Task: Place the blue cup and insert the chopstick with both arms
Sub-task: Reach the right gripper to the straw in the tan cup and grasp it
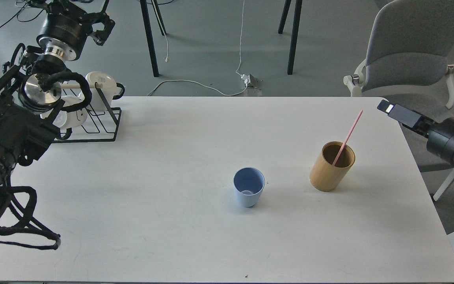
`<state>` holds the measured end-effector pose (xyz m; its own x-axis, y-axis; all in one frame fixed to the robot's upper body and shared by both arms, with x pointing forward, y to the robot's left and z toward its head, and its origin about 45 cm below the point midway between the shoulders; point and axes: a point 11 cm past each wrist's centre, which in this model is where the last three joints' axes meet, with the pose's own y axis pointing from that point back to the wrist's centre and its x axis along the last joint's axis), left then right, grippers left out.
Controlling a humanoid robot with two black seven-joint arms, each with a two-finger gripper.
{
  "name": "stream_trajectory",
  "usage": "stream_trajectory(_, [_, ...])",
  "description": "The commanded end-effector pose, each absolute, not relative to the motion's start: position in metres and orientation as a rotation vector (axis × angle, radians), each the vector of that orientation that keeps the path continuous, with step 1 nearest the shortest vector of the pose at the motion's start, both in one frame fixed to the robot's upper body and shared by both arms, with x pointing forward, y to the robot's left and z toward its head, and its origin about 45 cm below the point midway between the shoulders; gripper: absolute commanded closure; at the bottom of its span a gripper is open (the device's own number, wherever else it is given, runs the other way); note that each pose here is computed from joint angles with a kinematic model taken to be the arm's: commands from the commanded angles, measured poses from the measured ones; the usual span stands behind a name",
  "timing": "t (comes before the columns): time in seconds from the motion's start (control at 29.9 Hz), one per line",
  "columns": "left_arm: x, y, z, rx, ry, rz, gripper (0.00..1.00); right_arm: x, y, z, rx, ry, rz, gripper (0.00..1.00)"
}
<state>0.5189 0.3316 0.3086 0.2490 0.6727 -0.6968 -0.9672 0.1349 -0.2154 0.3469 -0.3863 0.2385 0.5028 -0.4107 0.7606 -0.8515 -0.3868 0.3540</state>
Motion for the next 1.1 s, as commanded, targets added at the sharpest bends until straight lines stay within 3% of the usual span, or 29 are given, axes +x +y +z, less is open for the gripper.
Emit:
stream_trajectory(0.0, [0.516,0.335,0.298,-0.735,0.512,1.283,0.00,0.352,-0.370,0.221,1.987,-0.973,0.789,0.14])
stream_trajectory(0.17, [0.512,0.339,0.286,-0.749,0.528,1.304,0.00,0.358,-0.361,0.198,1.939,-0.895,0.833,0.25])
stream_trajectory(0.4, [0.510,0.344,0.283,-0.740,0.527,1.315,0.00,0.360,-0.352,0.182,1.947,-0.875,0.813,0.33])
stream_trajectory(0.94, [0.510,0.349,0.287,-0.737,0.518,1.318,0.00,0.357,-0.339,0.161,1.959,-0.788,0.811,0.90])
stream_trajectory(1.07, [0.510,0.349,0.288,-0.738,0.515,1.319,0.00,0.362,-0.341,0.165,1.945,-0.796,0.823,0.93])
